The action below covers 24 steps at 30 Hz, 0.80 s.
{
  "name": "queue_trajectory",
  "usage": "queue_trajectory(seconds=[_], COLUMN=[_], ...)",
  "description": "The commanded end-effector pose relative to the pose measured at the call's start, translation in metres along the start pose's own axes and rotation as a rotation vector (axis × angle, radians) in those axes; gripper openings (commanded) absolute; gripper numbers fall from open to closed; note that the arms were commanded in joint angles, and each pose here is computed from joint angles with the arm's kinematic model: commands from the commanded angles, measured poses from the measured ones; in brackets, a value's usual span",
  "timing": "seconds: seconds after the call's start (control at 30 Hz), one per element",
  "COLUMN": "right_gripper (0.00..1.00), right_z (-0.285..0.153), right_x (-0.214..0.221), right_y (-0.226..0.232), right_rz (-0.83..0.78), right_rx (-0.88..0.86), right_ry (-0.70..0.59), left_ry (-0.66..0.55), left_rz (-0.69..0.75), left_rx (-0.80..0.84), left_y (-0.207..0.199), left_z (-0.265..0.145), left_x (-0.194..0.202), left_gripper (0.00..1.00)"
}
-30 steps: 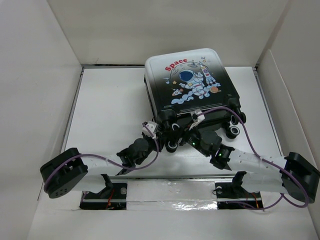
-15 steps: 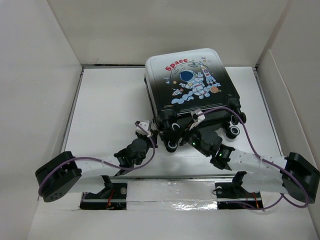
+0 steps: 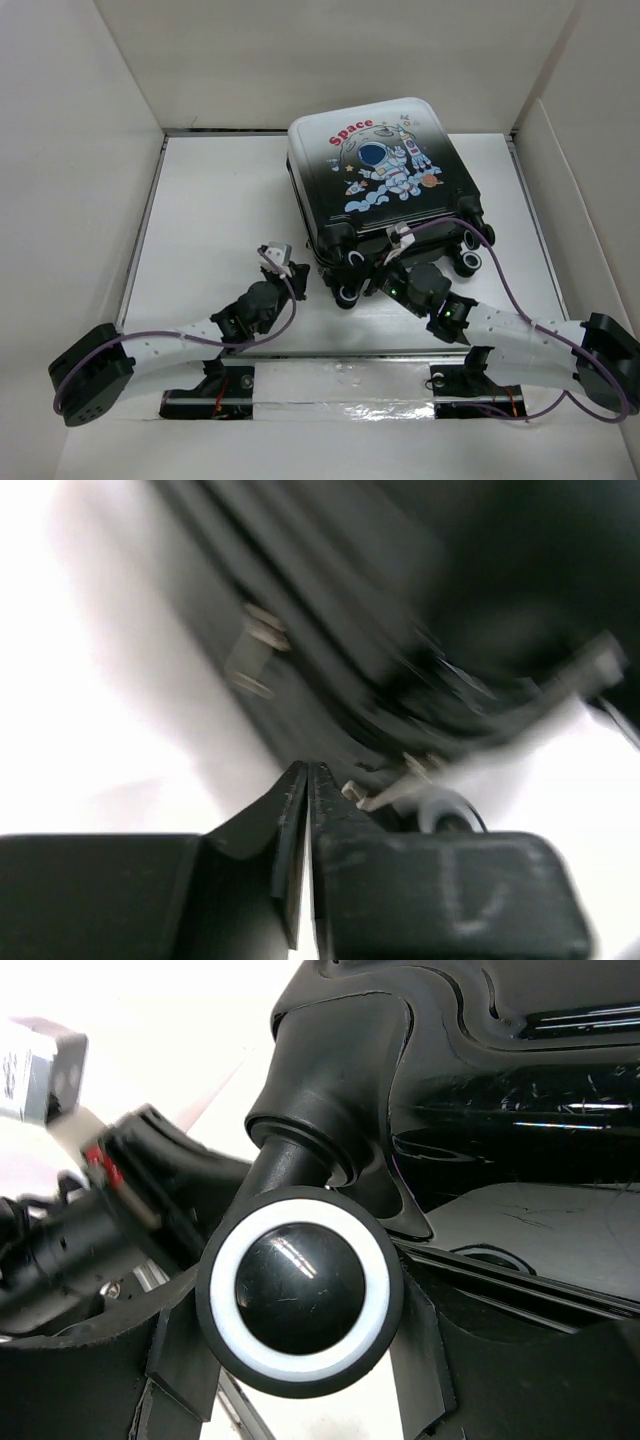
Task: Pack the luggage
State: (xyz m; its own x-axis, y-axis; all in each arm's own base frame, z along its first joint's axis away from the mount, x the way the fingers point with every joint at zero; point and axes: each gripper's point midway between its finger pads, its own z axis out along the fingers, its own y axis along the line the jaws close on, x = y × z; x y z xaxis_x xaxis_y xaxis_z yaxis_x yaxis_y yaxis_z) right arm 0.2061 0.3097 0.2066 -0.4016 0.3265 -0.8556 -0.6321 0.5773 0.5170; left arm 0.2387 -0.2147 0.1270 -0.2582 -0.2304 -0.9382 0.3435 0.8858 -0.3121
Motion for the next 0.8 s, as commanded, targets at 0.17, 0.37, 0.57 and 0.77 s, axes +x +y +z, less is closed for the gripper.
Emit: queue_trajectory(seconds=[0.17, 0.37, 0.57, 0.77], right_gripper=[0.00, 0.00, 0.00, 0.00], right_z=[-0.002, 0.001, 0.002, 0.001], right_x=[-0.063, -0.061, -0.060, -0.061], right_y=[0.044, 0.047, 0.050, 0.054], right_rz=[0.030, 0.027, 0.025, 0.025], right_rx=[-0.126, -0.139, -0.155, -0.177], right_ry=[-0.189, -0.178, -0.173, -0.173], left_ry=[0.055, 0.006, -0.062, -0.135], left_rz=[0.026, 0.015, -0.003, -0.015], left_rx=[0.250, 0.177, 0.105, 0.036], left_y=[-0.076, -0.074, -0.070, -0.063], left_z=[-0.004, 0.009, 0.022, 0.032], left_x=[0.014, 0.005, -0.005, -0.013], left_gripper=[0.32, 0.33, 0.28, 0.12])
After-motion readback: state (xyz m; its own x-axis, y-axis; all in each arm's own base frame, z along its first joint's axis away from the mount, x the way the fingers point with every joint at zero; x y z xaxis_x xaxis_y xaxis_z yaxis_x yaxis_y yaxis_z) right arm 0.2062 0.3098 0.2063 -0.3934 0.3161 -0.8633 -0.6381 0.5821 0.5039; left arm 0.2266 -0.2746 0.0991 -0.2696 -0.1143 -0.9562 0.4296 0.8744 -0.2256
